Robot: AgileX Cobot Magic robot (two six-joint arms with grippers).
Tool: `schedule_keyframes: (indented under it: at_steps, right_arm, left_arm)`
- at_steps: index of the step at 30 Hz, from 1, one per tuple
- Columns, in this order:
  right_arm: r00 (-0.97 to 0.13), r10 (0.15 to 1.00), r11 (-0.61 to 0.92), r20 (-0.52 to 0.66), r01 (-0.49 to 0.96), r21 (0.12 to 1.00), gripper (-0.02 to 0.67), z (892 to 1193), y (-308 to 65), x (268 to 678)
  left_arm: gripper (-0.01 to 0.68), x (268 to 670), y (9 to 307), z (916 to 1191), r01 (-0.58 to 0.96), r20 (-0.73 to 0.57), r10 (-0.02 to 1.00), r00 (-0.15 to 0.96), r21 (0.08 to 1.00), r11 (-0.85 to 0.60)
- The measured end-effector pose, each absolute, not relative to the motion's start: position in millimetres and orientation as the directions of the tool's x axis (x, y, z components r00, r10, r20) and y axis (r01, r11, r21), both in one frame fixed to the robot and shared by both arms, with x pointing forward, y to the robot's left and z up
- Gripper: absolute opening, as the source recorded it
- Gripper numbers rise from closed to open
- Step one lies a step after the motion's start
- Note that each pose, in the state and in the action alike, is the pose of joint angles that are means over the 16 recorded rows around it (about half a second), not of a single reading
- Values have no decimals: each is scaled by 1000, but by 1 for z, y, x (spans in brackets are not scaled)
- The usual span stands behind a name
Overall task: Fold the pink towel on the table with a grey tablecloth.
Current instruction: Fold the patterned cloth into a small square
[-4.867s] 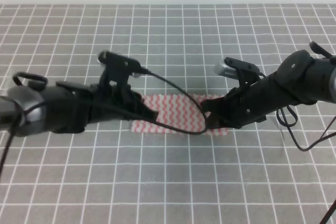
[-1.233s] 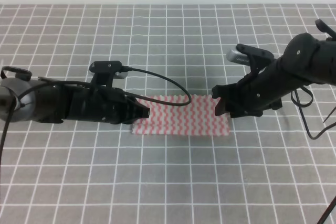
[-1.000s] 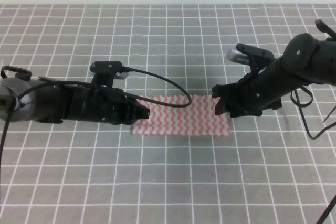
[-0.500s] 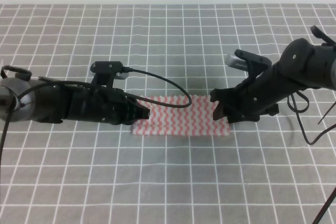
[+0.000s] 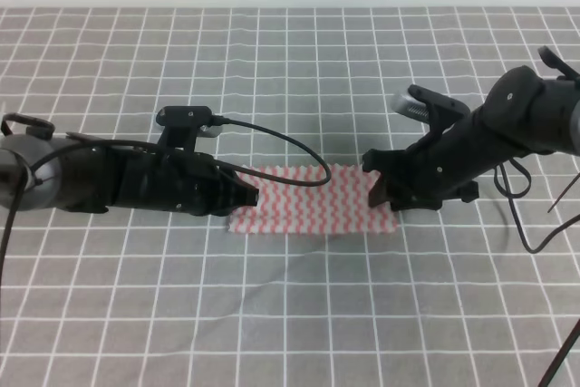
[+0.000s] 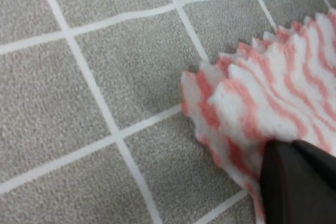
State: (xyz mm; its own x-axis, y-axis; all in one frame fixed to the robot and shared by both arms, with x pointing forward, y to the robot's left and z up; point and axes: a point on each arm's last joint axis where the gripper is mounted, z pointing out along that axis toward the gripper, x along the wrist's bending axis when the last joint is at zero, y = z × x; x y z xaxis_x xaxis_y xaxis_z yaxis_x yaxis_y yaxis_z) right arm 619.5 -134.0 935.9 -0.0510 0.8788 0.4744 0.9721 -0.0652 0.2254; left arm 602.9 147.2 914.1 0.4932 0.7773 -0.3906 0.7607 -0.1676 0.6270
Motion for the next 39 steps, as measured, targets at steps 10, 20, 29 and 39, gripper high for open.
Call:
schedule_keyframes:
  at_steps: [10, 20, 29, 39]
  right_arm:
    - [-52, 880, -59, 472, 974, 218, 21, 935, -134, 619]
    - [-69, 874, -57, 481, 968, 243, -13, 948, -133, 618]
    - [-111, 841, -50, 530, 959, 279, -12, 966, -125, 618]
    - [-169, 787, -27, 594, 951, 308, -13, 974, -102, 614]
  left_arm:
    - [-1, 602, 147, 914, 761, -392, 776, 495, 626, -170]
    - [-1, 601, 146, 914, 764, -404, 763, 504, 621, -176]
    - [-1, 600, 145, 914, 765, -413, 755, 510, 619, -177]
    - [-1, 600, 145, 914, 765, -417, 751, 512, 619, -178]
